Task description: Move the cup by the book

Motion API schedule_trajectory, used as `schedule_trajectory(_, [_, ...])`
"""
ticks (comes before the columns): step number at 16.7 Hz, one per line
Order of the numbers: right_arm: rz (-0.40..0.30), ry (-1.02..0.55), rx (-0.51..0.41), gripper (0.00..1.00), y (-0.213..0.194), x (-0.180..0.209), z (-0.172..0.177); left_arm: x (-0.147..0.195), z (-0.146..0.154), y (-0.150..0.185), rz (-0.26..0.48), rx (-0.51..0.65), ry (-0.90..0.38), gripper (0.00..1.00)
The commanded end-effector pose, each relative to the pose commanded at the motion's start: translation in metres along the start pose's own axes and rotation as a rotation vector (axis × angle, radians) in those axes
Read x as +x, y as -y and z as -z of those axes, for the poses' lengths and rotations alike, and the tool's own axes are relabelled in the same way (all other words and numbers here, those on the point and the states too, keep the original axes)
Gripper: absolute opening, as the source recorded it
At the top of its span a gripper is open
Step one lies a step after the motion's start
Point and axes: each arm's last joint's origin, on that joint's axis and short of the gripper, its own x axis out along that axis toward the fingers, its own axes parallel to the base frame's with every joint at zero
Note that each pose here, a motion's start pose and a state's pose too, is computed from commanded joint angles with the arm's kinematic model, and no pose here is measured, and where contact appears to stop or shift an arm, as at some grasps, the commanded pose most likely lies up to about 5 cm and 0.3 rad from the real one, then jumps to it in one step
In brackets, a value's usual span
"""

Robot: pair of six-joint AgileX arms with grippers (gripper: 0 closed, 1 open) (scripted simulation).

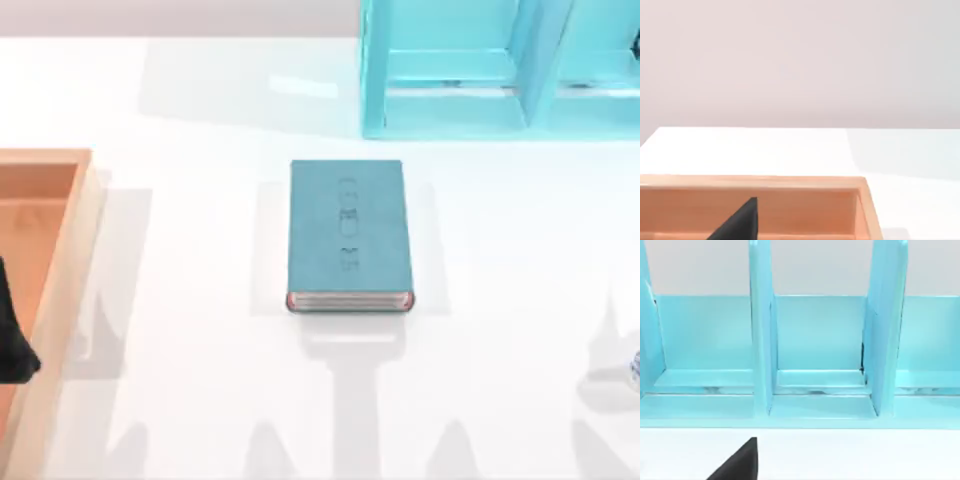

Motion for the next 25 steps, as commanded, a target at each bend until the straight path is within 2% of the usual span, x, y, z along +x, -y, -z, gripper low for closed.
schedule_trajectory(3, [0.0, -0.012, -0.012, 1.0, 0.0, 0.0, -0.002, 0.0, 0.0, 0.0, 0.0, 0.0, 0.0, 1.0])
schedule_trajectory(5, [-0.002, -0.066, -0.067, 1.0, 0.0, 0.0, -0.011, 0.0, 0.0, 0.0, 0.0, 0.0, 0.0, 1.0])
schedule_trajectory(8, [-0.036, -0.23, -0.228, 1.0, -0.002, 0.005, -0.032, 0.0, 0.0, 0.0, 0.0, 0.0, 0.0, 1.0])
schedule_trajectory(10, [-0.099, -0.393, -0.383, 1.0, -0.004, 0.014, -0.047, 0.0, 0.0, 0.0, 0.0, 0.0, 0.0, 1.0])
schedule_trajectory(13, [-0.278, -0.671, -0.644, 1.0, -0.008, 0.037, -0.064, 0.0, 0.0, 0.0, 0.0, 0.0, 0.0, 1.0])
schedule_trajectory(16, [-0.547, -0.925, -0.879, 1.0, -0.015, 0.067, -0.072, 0.0, 0.0, 0.0, 0.0, 0.0, 0.0, 1.0])
schedule_trajectory(18, [-0.747, -1.051, -1.0, 1.0, -0.02, 0.088, -0.074, 0.0, 0.0, 0.0, 0.0, 0.0, 0.0, 1.0])
schedule_trajectory(20, [-0.93, -1.134, -1.089, 1.0, -0.024, 0.107, -0.075, 0.0, 0.0, 0.0, 0.0, 0.0, 0.0, 1.0])
schedule_trajectory(22, [-1.071, -1.181, -1.149, 1.0, -0.028, 0.122, -0.076, 0.0, 0.0, 0.0, 0.0, 0.0, 0.0, 1.0])
schedule_trajectory(25, [-1.189, -1.21, -1.196, 1.0, -0.032, 0.135, -0.079, 0.0, 0.0, 0.0, 0.0, 0.0, 0.0, 1.0])
